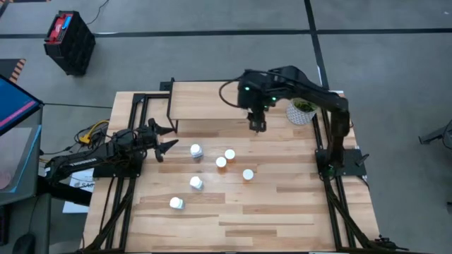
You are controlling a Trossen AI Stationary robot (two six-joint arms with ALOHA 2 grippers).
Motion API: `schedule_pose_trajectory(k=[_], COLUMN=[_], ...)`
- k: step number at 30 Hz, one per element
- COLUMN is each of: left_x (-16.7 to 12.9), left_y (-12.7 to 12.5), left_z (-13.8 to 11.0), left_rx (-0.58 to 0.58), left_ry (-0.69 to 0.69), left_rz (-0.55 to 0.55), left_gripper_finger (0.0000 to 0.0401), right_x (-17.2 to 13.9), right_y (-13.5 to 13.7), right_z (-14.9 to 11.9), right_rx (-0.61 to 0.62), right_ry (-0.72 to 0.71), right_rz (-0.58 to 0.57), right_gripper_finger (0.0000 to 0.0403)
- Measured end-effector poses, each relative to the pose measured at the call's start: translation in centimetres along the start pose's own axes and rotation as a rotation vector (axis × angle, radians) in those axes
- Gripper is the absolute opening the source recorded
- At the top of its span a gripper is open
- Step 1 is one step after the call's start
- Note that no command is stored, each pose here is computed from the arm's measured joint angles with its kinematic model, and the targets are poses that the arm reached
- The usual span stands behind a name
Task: Pick and place medicine bottles onto shelf by color
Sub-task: Put the top white pill bottle on the shelf
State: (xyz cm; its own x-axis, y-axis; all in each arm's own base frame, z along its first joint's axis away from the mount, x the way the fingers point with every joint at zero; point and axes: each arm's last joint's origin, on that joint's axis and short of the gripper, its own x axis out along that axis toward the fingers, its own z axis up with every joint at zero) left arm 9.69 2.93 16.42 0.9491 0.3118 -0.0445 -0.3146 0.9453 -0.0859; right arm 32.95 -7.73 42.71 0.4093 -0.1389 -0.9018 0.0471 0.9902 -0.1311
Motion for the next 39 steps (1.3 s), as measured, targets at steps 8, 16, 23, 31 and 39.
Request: schedule_pose_trajectory(k=[8,16,23,31,39], left_x=[0.0,-0.1,-0.4,-0.9,-0.7], left_y=[0.0,-0.4,-0.6,-0.6,-0.3], left_z=[0.0,0.5,2.4,4.4,5.2], left_rx=[-0.104,-0.134,-0.090,-0.074,-0.056], left_ry=[0.001,-0.032,-0.146,-0.193,0.124], left_rz=[-0.009,-0.140,-0.152,-0.106,0.054], left_gripper_finger=[0.0248,0.0248,0.0248,0.0248,0.0248], right_x=[-2.4,-5.1,-7.2,-4.2,-0.1], right_y=[1.1,1.3,1.7,3.2,5.7], right_z=[-0.7,-2.0,-3.3,-7.9,-12.3], right_rx=[-0.093,-0.037,-0.021,0.056,0.175], right_ry=[-0.075,-0.144,-0.194,-0.117,-0.347], right_rz=[0.064,0.084,0.086,0.116,0.139], right_gripper_finger=[0.0223,0.0223,0.0223,0.0223,0.0223])
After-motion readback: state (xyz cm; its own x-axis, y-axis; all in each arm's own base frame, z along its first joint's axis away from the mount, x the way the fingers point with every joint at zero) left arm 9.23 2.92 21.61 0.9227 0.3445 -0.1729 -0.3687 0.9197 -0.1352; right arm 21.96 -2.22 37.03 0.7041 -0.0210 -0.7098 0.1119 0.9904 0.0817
